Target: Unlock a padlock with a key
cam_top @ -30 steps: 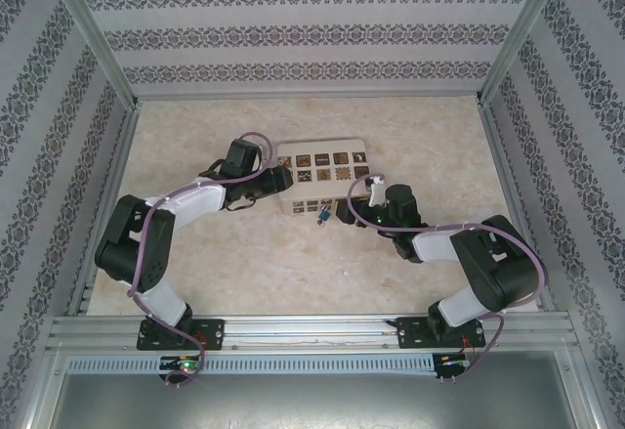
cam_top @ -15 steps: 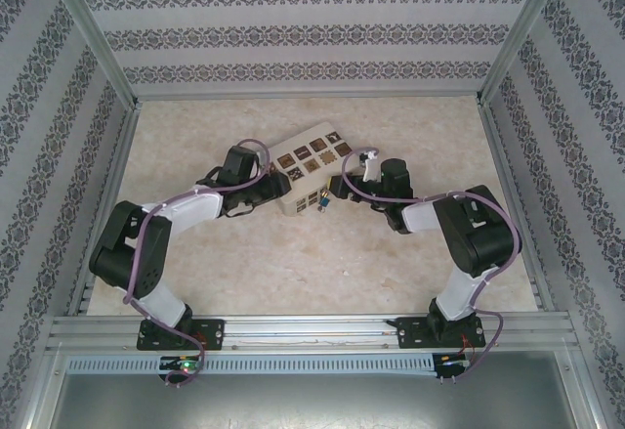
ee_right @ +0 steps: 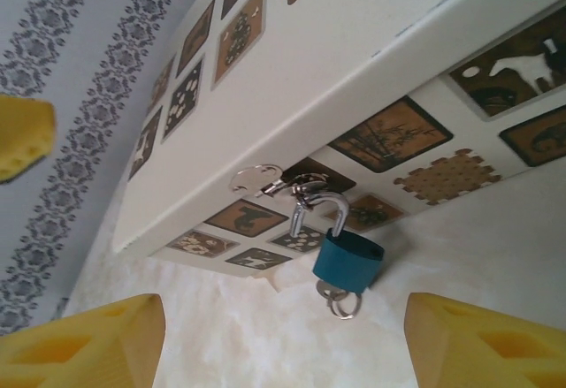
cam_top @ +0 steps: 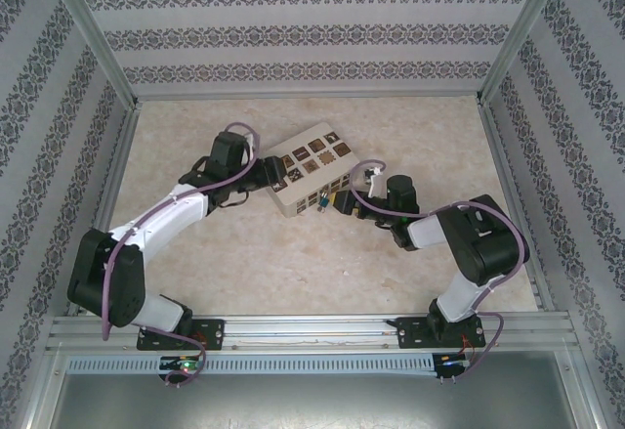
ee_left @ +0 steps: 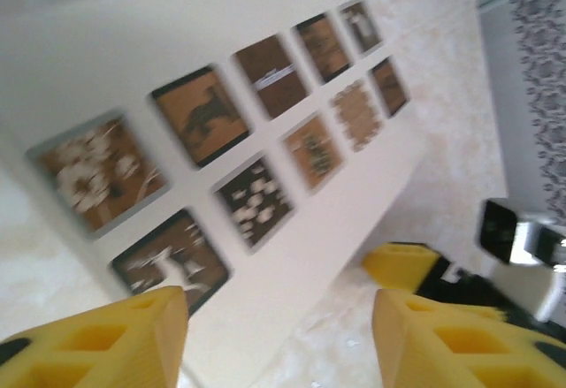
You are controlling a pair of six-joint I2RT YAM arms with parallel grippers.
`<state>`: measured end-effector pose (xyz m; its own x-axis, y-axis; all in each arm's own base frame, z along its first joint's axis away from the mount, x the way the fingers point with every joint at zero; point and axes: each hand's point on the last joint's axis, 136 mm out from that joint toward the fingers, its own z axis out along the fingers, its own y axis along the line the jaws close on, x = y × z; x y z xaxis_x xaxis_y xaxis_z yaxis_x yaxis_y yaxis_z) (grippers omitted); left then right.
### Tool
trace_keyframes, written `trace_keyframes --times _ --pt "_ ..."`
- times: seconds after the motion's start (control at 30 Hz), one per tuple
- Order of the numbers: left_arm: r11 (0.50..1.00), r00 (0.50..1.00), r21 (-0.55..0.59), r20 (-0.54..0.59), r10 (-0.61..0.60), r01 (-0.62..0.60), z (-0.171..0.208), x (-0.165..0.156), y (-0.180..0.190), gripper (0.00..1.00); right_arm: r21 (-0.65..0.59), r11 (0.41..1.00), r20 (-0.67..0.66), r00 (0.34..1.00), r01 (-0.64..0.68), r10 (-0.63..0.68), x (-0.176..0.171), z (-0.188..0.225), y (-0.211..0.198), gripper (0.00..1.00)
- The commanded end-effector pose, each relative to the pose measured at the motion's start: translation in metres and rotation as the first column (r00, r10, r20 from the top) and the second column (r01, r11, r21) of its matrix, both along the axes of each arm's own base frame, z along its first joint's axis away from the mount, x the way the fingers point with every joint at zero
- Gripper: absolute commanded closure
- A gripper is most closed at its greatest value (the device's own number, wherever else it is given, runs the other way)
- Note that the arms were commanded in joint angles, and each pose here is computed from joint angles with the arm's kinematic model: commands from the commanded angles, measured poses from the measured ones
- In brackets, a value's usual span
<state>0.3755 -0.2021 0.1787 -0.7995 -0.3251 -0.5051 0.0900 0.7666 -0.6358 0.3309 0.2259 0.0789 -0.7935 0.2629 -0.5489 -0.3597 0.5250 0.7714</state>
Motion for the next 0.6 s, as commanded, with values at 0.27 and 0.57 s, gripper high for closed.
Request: trace_keyframes --times 0.27,0.57 --pt "0.979 0.978 -0.071 -0.064 -0.197 0.192 -0.011 0.025 -0.052 0.62 0.076 0.996 0.018 0.999 -0.049 0.047 0.029 0.004 0.03 0.27" --pt "0.981 0.974 -0.039 -0.124 -0.191 0.188 -0.048 0.04 -0.056 0.69 0.091 0.991 0.003 0.996 -0.093 0.093 0.031 -0.006 0.045 0.28"
